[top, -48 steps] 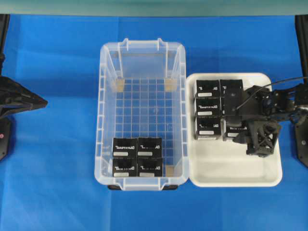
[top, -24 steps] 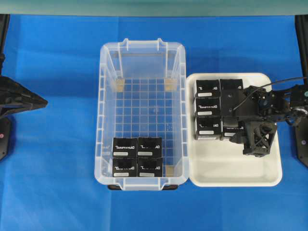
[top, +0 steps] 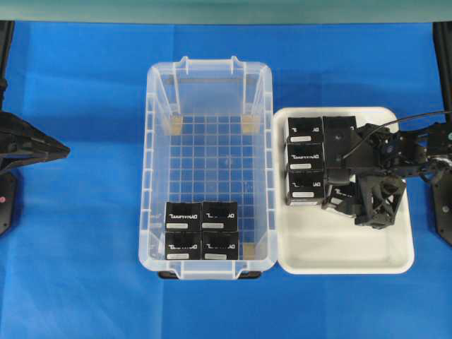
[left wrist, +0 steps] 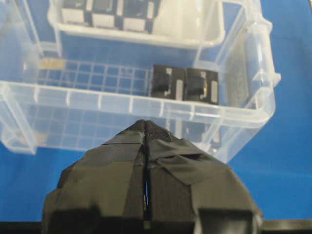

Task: Pick the box from inside the plastic case
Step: 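Open the right gripper and withdraw it to the right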

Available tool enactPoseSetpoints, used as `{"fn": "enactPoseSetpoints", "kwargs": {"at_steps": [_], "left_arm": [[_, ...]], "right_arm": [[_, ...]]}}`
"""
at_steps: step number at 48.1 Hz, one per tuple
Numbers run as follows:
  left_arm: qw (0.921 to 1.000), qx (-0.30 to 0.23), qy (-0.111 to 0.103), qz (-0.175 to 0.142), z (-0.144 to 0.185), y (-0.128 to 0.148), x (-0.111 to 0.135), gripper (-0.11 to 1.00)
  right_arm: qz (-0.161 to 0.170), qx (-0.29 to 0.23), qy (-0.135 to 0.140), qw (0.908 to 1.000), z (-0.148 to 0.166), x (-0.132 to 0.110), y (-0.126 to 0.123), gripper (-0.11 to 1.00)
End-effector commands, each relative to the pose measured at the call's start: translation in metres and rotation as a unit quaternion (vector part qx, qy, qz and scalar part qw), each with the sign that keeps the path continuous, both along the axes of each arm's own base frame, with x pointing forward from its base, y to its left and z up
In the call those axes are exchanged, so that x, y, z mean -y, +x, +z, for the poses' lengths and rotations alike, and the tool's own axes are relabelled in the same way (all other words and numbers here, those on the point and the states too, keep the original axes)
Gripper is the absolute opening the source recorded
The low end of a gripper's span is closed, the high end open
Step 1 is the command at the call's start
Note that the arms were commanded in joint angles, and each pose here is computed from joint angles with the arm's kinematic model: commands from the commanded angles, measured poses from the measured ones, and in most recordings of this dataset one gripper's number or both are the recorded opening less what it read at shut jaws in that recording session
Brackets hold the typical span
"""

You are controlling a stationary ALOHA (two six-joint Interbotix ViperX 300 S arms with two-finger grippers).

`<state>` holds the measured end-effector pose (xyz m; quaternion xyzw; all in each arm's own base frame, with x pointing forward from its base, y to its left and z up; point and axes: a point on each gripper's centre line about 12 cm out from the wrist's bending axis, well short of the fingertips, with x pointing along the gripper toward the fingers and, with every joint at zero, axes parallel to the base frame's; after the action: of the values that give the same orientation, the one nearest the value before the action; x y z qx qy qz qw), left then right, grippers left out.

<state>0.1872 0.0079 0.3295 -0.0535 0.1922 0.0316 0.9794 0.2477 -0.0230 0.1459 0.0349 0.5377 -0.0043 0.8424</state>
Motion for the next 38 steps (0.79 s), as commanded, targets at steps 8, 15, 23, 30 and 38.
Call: {"fn": "enactPoseSetpoints", "kwargs": {"at_steps": [8,15,23,30,38], "left_arm": [[1.0000,0.008,0.003,-0.004,0.005,0.002,0.001,-0.05],[1.0000,0.007,0.003,-0.004,0.005,0.002,0.001,-0.05],[1.0000,0.007,0.002,-0.005,0.005,0.002,0.002,-0.05],[1.0000,0.007,0.003,-0.005,0.005,0.002,0.002,-0.05],[1.0000,0.007,0.002,-0.006,0.005,0.002,0.002,-0.05]], "right_arm": [[0.018,0.011,-0.025,0.9995,0.009,0.003,0.005,0.92],[0.013,0.015,-0.020,0.9996,0.025,0.003,0.005,0.92],[-0.025,0.051,-0.003,0.9983,0.055,0.001,-0.001,0.92],[-0.060,0.083,0.020,0.9945,0.077,-0.005,-0.018,0.92],[-0.070,0.142,0.040,0.9866,0.106,-0.015,-0.031,0.92]]}}
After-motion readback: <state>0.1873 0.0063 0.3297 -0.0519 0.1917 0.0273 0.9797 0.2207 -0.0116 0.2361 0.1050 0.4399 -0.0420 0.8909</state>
